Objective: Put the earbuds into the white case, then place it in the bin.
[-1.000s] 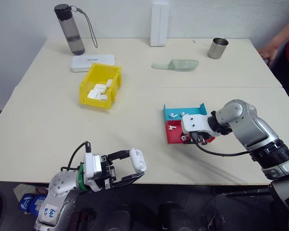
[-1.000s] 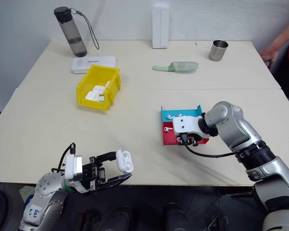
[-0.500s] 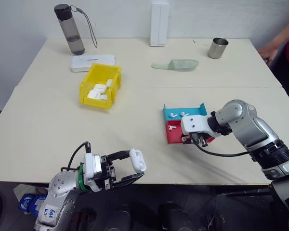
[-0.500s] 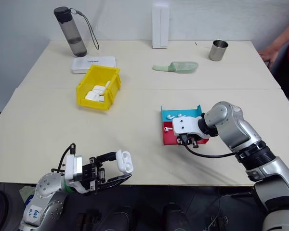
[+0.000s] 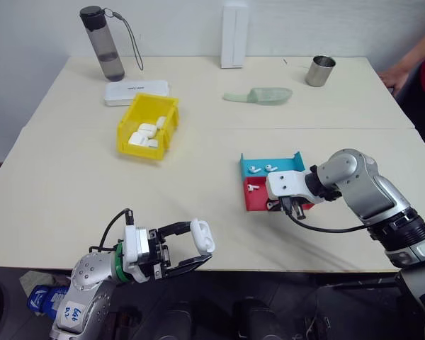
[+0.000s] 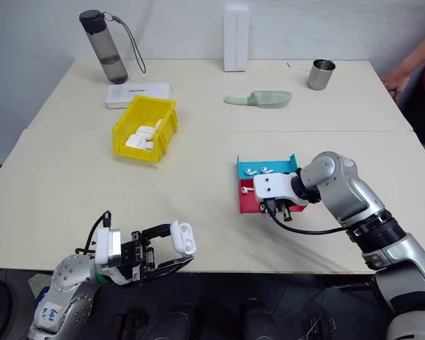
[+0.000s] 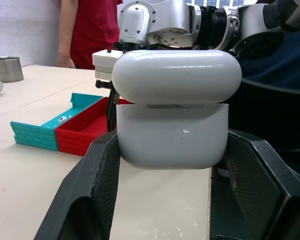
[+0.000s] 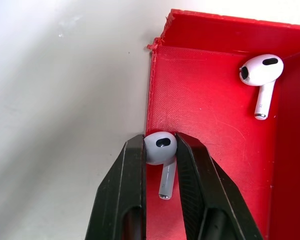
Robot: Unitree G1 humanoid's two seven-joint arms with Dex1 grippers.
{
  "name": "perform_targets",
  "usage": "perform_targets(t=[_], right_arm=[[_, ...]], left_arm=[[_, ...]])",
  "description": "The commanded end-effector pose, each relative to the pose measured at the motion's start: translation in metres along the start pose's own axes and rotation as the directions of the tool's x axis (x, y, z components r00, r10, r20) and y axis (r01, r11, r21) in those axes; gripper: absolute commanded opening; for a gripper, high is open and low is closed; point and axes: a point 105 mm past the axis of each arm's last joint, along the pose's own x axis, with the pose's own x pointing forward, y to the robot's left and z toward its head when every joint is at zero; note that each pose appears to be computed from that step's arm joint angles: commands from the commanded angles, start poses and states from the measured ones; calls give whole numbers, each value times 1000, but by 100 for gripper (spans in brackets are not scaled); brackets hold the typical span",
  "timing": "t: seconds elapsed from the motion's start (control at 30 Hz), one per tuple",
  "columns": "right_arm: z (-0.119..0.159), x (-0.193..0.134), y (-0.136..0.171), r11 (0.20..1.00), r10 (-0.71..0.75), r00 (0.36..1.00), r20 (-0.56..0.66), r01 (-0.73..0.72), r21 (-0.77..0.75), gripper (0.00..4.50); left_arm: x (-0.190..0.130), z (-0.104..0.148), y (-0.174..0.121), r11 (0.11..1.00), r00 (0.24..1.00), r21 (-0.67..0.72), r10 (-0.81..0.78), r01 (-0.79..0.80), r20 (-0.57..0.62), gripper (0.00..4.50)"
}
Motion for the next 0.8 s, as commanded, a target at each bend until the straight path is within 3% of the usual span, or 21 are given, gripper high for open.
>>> perform_targets(t=[0.03,0.17,0.23,0.3,0.4,0.47,0.53,0.63,0.8], right_arm=[[17,-22,16,998,60,988,139,-62,12,44],[29,-48,21,1000,21,957,289,-26,14,44],[43,-65,22,999,-10,894,448,-5,33,44],[64,-82,23,997,-51,770,637,8,71,44],[85,-97,25,993,-108,585,804,26,114,44],[107,-107,28,992,-128,376,918,69,110,44],[124,-110,28,986,-159,233,959,85,143,44],[145,-109,33,988,-142,115,983,83,133,44],[163,-102,35,989,-110,48,993,108,104,44]], left_arm=[[1,15,-1,1000,998,22,-14,13,53,274],[1,22,6,1000,995,-14,-22,24,96,274],[3,28,14,1000,991,-13,-11,13,134,274],[5,35,21,1000,986,-18,-22,25,168,274],[12,43,28,998,978,-7,-59,62,202,274],[19,45,33,994,972,-3,-104,107,211,274],[23,47,35,989,964,-2,-144,149,225,274],[29,55,40,983,947,4,-176,182,270,274],[39,68,40,967,918,13,-247,255,311,274]])
